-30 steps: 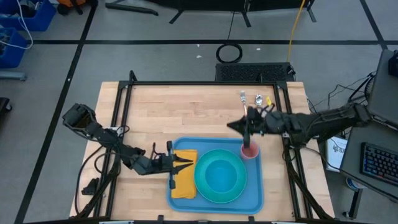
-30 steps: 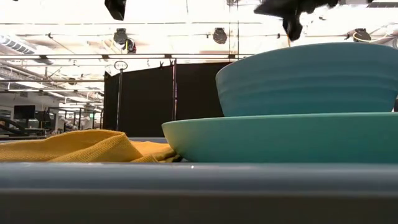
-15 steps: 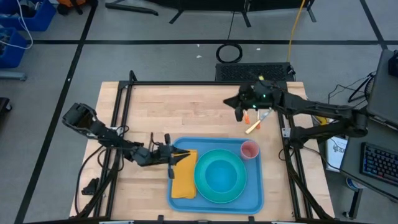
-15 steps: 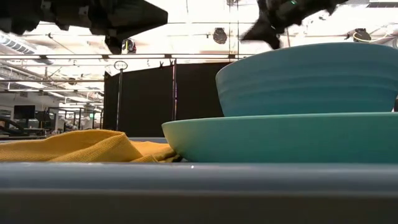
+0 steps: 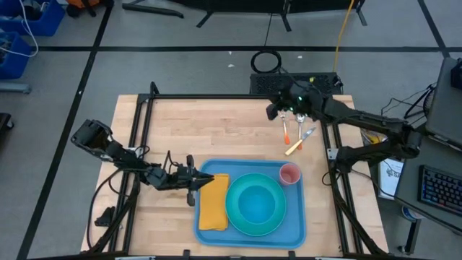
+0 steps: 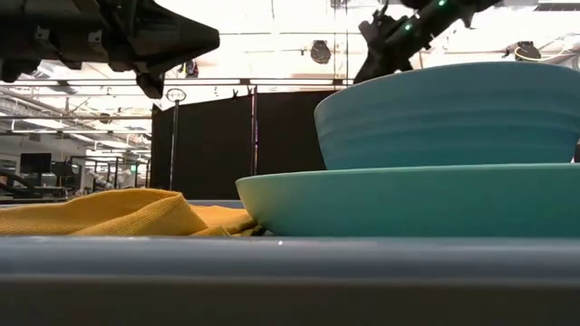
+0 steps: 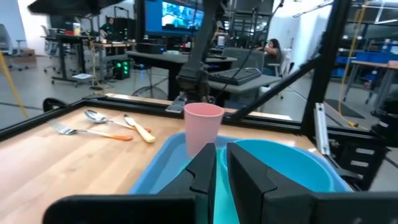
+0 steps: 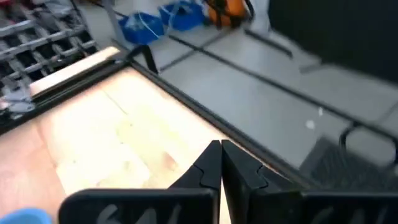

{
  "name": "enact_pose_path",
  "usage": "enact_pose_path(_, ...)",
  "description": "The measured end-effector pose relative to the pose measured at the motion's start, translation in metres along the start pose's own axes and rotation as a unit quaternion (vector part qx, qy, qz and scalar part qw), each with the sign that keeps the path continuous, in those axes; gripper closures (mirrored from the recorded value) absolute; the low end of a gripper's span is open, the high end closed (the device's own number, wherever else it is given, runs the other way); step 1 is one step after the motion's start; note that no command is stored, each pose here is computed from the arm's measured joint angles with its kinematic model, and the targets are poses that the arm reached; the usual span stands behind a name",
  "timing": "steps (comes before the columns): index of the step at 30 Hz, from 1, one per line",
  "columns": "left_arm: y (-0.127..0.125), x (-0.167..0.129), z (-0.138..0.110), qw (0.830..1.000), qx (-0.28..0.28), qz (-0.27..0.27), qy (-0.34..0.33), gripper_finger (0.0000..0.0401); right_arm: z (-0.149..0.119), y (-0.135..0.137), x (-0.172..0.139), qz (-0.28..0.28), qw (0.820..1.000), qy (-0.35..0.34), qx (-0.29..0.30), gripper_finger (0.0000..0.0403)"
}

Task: Set up tray
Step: Put the orange fork on top of the napkin

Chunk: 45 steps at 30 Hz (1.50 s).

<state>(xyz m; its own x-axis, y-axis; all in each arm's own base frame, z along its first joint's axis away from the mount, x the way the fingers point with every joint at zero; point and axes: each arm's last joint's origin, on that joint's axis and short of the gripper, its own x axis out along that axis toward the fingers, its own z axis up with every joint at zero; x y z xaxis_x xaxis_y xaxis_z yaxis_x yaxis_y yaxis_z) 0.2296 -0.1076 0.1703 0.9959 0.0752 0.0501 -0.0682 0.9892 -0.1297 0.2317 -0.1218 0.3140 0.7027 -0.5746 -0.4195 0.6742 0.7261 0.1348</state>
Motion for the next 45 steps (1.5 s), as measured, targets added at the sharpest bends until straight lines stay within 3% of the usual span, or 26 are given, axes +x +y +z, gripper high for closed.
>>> enact_pose_path(8,-0.001,-0.001,-0.001,1.0,0.007,-0.004,0.003,0.0359,-0.004,-0.02,0.048,-0.075,0.982,0.173,0.017,0.0394)
enact_pose_path(14,-0.001,-0.001,-0.002,1.0,0.008,-0.003,0.007,0.0359,-0.005,-0.035,0.069,-0.128,0.945,0.299,0.023,0.034)
enact_pose_path(18,-0.001,-0.001,-0.006,1.0,0.007,-0.001,0.026,0.0359,-0.008,-0.05,0.075,-0.109,0.928,0.35,0.065,0.0301)
enact_pose_path(21,-0.001,-0.001,-0.006,1.0,-0.001,-0.002,0.027,0.0359,-0.013,-0.061,0.081,-0.08,0.916,0.376,0.11,0.0277)
enact_pose_path(27,-0.005,-0.003,-0.006,1.0,-0.002,-0.01,0.028,0.0359,-0.029,-0.077,0.089,-0.106,0.881,0.437,0.15,0.0256)
enact_pose_path(33,-0.006,-0.004,-0.007,1.0,0.002,-0.011,0.028,0.0359,-0.041,-0.082,0.089,-0.156,0.849,0.486,0.135,0.0255)
enact_pose_path(39,-0.005,-0.004,-0.007,0.999,0.004,-0.01,0.031,0.0359,-0.056,-0.084,0.099,-0.164,0.822,0.53,0.131,0.0255)
enact_pose_path(45,-0.005,-0.004,-0.009,0.999,0.005,-0.009,0.038,0.0359,-0.067,-0.085,0.109,-0.153,0.807,0.555,0.131,0.0255)
